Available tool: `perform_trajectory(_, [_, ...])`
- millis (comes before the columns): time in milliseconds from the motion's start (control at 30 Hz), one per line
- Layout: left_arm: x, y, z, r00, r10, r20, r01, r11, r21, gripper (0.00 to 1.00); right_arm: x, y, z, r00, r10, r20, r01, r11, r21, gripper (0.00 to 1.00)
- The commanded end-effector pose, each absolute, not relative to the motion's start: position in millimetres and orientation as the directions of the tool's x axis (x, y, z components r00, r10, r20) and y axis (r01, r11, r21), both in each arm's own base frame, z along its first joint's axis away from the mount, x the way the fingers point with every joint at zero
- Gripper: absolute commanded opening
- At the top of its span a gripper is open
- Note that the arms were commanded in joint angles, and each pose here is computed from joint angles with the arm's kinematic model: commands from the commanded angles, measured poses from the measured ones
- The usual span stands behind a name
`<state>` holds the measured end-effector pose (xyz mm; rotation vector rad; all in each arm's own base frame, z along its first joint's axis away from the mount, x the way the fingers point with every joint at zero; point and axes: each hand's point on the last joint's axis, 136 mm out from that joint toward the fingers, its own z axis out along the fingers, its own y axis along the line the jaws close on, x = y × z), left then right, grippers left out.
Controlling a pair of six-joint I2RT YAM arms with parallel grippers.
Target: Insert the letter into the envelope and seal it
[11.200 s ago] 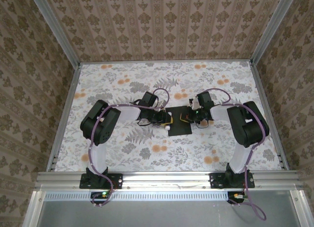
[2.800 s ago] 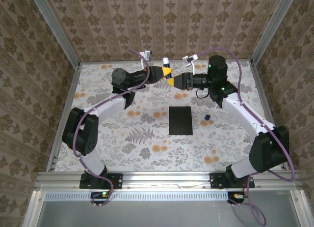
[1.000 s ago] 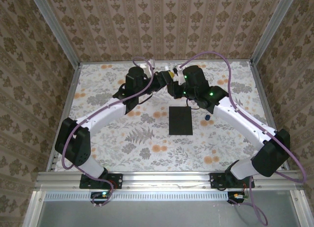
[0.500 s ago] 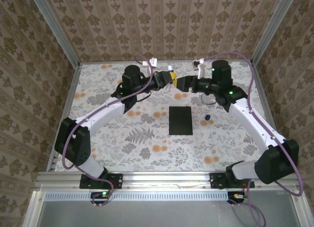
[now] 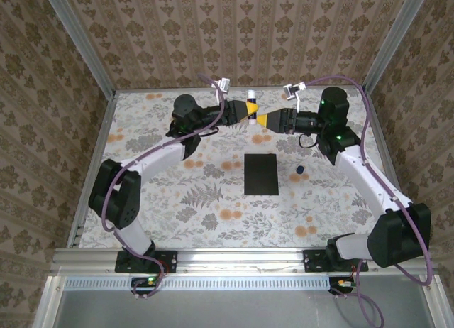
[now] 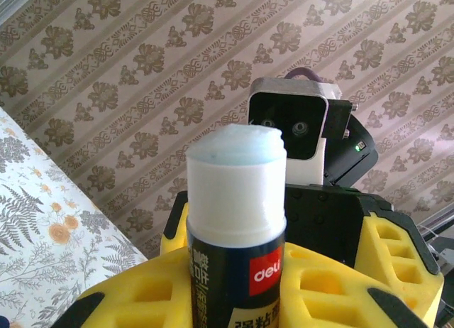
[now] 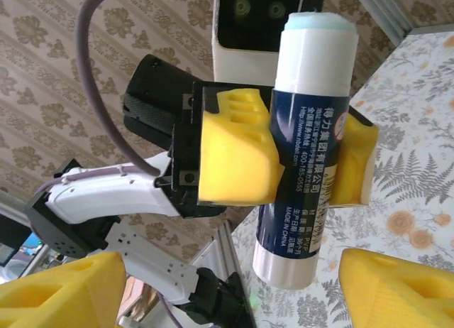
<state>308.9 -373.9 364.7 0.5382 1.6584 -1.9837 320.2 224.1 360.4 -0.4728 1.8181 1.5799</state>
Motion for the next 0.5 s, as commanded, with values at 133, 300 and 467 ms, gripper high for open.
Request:
perform_trajectory(133, [297.0,-368.8,407.8,-0.737,-0.17,-0.655,0.675,-0.248,-0.695,0.0,319.8,227.7,356.4,-0.71,0.149,-0.688,-0.667,0.169,0.725,0.77])
perform_trajectory(300, [297.2,-369.9,414.3,-0.737,-0.182,-0.651,0.674,-0.264,-0.689,0.0,323.0,230.3,354.6,-0.706,0.161,-0.689,-0.667,0.175,0.724,0.72])
perform_trajectory(467, [297.1,-372.7,411.9,-0.741,-0.181,-0.647,0.67,-0.264,-0.693,0.0,323.6,234.7,360.0,-0.7,0.168,-0.694,-0.675,0.161,0.72,0.64])
